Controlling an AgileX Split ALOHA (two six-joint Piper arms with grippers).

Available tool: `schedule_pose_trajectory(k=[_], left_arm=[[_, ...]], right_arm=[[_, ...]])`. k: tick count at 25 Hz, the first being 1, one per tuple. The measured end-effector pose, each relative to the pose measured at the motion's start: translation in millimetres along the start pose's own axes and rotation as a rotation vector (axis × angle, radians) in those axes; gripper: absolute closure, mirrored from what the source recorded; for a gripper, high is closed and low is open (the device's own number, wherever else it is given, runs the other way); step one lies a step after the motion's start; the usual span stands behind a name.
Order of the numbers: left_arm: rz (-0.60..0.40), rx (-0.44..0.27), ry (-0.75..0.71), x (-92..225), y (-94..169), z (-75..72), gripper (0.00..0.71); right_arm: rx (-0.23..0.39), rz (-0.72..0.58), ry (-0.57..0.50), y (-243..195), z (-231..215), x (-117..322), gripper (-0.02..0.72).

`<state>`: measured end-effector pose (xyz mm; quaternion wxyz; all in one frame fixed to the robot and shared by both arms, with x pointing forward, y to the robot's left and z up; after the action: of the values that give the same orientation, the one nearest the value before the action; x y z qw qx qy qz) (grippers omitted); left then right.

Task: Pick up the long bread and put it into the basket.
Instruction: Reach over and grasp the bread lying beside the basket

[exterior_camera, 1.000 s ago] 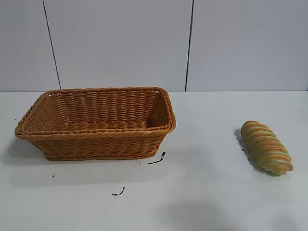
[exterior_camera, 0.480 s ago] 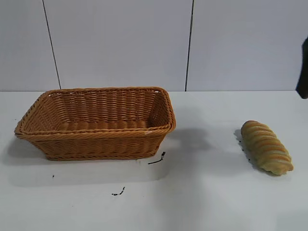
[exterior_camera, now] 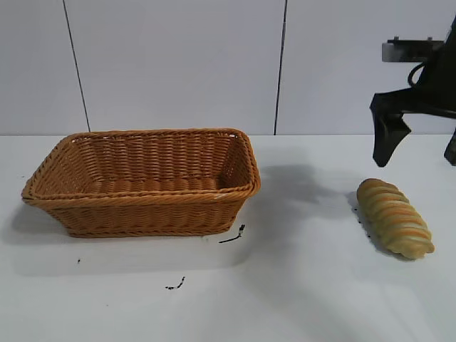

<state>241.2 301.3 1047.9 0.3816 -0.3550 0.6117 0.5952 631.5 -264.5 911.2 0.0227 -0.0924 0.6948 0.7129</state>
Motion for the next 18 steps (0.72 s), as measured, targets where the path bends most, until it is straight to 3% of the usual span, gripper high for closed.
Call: schedule_pose_trajectory(k=[13,15,18], left_arm=[[0.000,0.000,0.000,0.0,0.0,0.0,0.014],[0.000,0.000,0.000,0.0,0.0,0.0,0.014],[0.000,0.000,0.000,0.0,0.0,0.0,0.014]], right_arm=[[0.004,0.048,-0.025,-41.7,-1.2,1.4,0.021],[0.004,0.047,-0.024,-41.7,-1.2,1.3,0.124],[0.004,0.055,-0.024,-39.9,-1.2,2.2,0.390]])
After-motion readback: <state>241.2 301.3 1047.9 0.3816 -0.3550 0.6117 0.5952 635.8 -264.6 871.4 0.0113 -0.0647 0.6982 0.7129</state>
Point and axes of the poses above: a point on each arm's last joint axis where the gripper is mounted, y pointing back along that axis away from the gripper, z along the wrist's bending axis when the last joint is at zero, x = y × z, the point moved 1 cm from there along -y, pointing out along that axis toward the gripper, and after that the axes turned 4 degrees about y, right-handed, at the moved point
